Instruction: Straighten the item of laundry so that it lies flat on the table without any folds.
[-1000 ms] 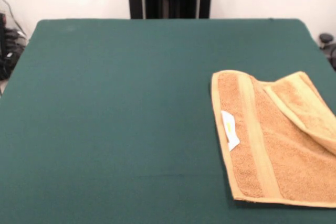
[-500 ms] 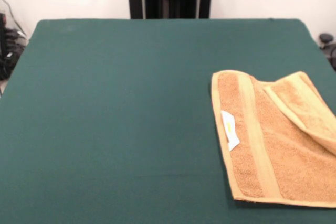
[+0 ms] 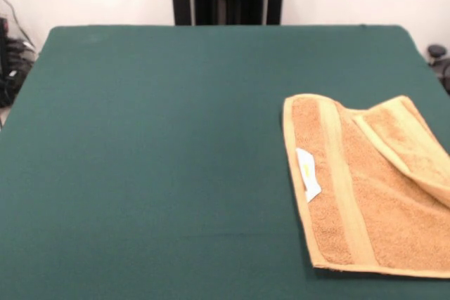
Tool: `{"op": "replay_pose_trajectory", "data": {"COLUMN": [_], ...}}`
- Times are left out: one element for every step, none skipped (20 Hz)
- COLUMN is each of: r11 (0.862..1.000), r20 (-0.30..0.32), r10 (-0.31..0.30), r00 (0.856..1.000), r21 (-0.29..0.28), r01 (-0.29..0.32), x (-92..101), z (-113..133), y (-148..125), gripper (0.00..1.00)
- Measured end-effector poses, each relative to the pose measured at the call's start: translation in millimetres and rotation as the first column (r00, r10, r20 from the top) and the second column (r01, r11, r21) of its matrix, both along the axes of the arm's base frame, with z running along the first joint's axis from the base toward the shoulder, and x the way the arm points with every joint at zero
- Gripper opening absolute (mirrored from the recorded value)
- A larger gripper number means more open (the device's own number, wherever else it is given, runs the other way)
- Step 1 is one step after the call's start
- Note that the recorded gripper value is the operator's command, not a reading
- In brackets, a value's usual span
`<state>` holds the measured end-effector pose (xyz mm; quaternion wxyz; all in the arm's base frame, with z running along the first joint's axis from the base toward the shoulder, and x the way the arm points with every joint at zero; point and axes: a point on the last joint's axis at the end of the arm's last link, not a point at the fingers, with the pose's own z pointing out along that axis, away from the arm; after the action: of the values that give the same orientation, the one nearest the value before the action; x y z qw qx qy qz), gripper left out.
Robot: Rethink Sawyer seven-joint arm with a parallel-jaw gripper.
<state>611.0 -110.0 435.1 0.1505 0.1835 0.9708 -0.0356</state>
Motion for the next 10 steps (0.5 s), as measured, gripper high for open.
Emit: {"op": "replay_pose_trajectory", "data": {"r11": [1.000,1.000,1.000,1.000,1.000,1.000,1.000,1.000,1.000,1.000], "r20": [0.001,0.007,0.010,0.011,0.013,0.016,0.020,0.024,0.028,0.034], "r10": [0.001,0.004,0.005,0.006,0.006,0.007,0.007,0.010,0.012,0.017], "r00": [1.000,1.000,1.000,1.000,1.000,1.000,1.000,1.000,1.000,0.999], "r21": [0.001,0.002,0.002,0.003,0.003,0.003,0.003,0.003,0.004,0.004], "r01": [-0.001,-0.004,-0.005,-0.006,-0.006,-0.007,-0.007,-0.010,-0.012,-0.017], "x": [0.2,0.5,0.6,0.5,0.4,0.1,-0.3,-0.4,0.0,0.9], "z": [-1.8,-9.7,-13.7,-15.9,-18.1,-21.7,-25.9,-30.8,-33.0,-37.5], "y": [0.3,1.1,1.4,1.5,1.6,1.6,1.5,2.6,3.4,5.7], "gripper": [1.00,1.00,1.00,1.00,1.00,1.00,1.00,1.00,1.00,1.00]}}
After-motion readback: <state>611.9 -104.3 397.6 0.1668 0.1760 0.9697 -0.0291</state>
